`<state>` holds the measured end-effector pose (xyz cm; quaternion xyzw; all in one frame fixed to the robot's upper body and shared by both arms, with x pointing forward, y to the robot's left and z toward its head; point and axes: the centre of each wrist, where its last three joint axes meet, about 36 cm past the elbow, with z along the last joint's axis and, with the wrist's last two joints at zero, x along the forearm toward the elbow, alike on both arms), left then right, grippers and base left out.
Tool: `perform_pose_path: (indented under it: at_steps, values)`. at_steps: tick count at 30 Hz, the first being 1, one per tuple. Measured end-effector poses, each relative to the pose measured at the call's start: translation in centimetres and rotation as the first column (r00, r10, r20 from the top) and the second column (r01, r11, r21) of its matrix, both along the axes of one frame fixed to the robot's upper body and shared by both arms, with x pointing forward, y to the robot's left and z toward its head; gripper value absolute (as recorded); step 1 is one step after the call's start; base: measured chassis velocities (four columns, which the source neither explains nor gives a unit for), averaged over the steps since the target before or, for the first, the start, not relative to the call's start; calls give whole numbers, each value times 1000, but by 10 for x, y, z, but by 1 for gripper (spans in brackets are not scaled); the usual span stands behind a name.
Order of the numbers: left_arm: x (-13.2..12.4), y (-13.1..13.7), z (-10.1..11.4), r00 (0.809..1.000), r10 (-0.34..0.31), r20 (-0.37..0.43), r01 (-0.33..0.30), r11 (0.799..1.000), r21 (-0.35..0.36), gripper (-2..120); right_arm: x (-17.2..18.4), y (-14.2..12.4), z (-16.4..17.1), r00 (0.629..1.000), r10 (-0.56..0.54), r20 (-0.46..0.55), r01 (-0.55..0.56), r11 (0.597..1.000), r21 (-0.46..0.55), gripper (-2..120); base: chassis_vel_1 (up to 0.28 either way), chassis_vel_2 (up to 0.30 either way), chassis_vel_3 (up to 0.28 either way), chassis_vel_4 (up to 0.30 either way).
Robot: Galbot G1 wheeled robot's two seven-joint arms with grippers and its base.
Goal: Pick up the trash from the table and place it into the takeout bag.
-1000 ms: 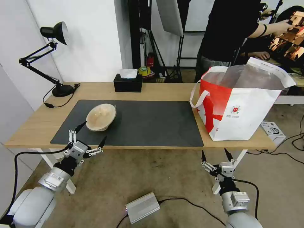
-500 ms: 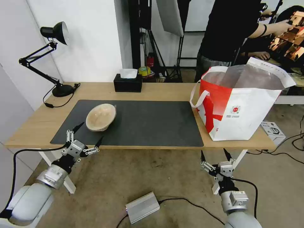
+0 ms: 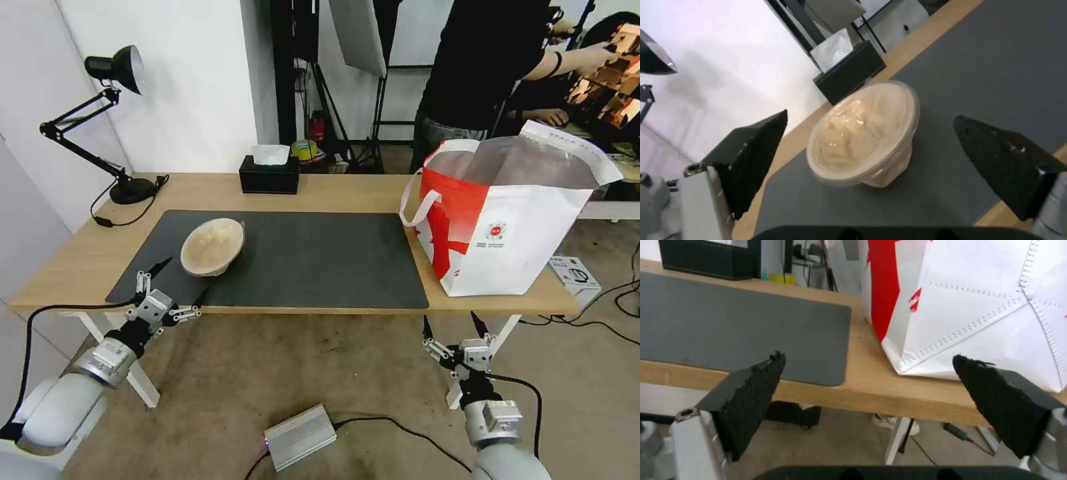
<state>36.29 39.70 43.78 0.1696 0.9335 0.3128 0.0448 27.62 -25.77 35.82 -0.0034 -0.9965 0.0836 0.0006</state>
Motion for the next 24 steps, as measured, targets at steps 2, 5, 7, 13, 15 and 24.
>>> perform_pose_path:
  at_steps: [2,5,7,13,15,24]
  values:
    - [3,3,-2,1000,3,-4,-3,1000,5,100,0,0,0,1000,0,0,0,1000,1,97,0,0,0,0]
    - [5,5,-2,1000,4,-6,-4,1000,8,100,0,0,0,1000,-1,0,1,1000,1,97,0,0,0,0]
    - [8,7,-2,1000,4,-7,-4,1000,13,100,0,0,0,1000,-1,0,1,1000,1,97,0,0,0,0]
    - [11,11,-2,1000,6,-11,-6,1000,19,100,0,1,0,1000,-2,0,2,1000,4,97,0,0,0,0]
    - [13,12,-2,1000,6,-13,-6,1000,22,100,0,2,0,1000,-2,1,2,1000,6,97,0,0,0,0]
    - [22,17,-3,1000,7,-15,-7,1000,29,100,-1,3,0,1000,-3,1,3,1000,7,97,0,0,0,0]
